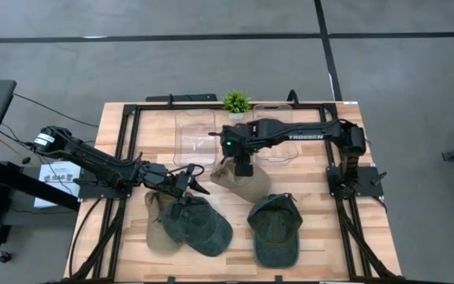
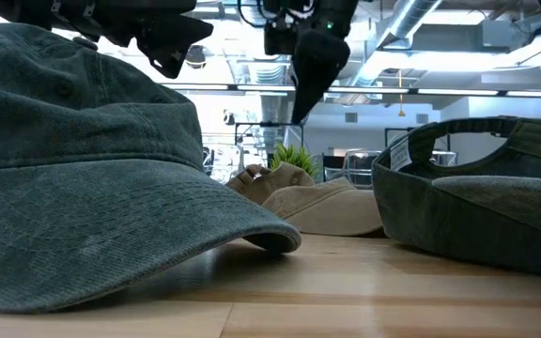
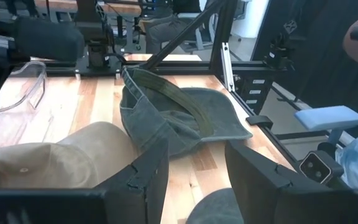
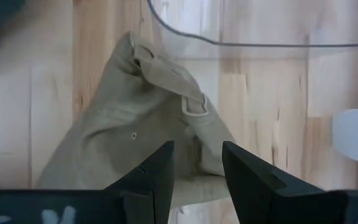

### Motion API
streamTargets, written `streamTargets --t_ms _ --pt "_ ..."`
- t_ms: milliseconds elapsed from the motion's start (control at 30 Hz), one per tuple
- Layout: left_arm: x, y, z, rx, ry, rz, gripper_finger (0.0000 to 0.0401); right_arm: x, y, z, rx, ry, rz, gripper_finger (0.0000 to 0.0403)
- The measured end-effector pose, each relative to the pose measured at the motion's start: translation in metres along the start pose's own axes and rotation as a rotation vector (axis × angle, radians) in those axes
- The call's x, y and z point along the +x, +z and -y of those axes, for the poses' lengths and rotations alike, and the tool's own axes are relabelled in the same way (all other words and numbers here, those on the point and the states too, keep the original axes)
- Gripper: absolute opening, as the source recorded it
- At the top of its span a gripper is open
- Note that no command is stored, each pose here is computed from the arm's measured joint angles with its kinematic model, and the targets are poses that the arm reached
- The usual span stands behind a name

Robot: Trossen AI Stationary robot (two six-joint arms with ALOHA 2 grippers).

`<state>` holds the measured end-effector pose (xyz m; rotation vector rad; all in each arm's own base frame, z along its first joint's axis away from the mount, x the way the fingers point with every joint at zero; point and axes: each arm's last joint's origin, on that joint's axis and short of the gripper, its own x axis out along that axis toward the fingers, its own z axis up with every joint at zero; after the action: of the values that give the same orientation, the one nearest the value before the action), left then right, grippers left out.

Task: Pick & Place hat
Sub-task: Put the top brown cap into the right transparent bin

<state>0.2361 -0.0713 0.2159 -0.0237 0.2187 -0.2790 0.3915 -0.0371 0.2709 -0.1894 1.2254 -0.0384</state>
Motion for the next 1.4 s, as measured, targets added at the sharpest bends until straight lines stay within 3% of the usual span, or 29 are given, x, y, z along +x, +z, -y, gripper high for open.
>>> streamTargets --t_ms 267,433,733,1033,1400 --pt "-0.002 -0.008 -0.005 -0.003 0.032 -0.098 0.0155 0.006 0.0 -0.001 -0.015 0.002 -0.02 0.0124" --pt "-0.014 -0.01 -0.016 -0.011 0.183 -0.18 0.0155 0.004 0.0 -0.001 -0.014 0.001 -0.019 0.0124" --pt "-0.045 -0.007 -0.02 -0.154 0.43 -0.227 0.0155 0.005 -0.001 0.0 -0.055 0.0 -0.02 0.0124" --pt "-0.05 -0.008 -0.019 -0.206 0.447 -0.239 0.0155 0.005 0.0 0.0 -0.24 -0.002 -0.011 0.0124" --pt "-0.05 -0.008 -0.019 -0.206 0.447 -0.241 0.0155 0.005 0.004 0.004 -0.261 -0.019 0.032 0.0124"
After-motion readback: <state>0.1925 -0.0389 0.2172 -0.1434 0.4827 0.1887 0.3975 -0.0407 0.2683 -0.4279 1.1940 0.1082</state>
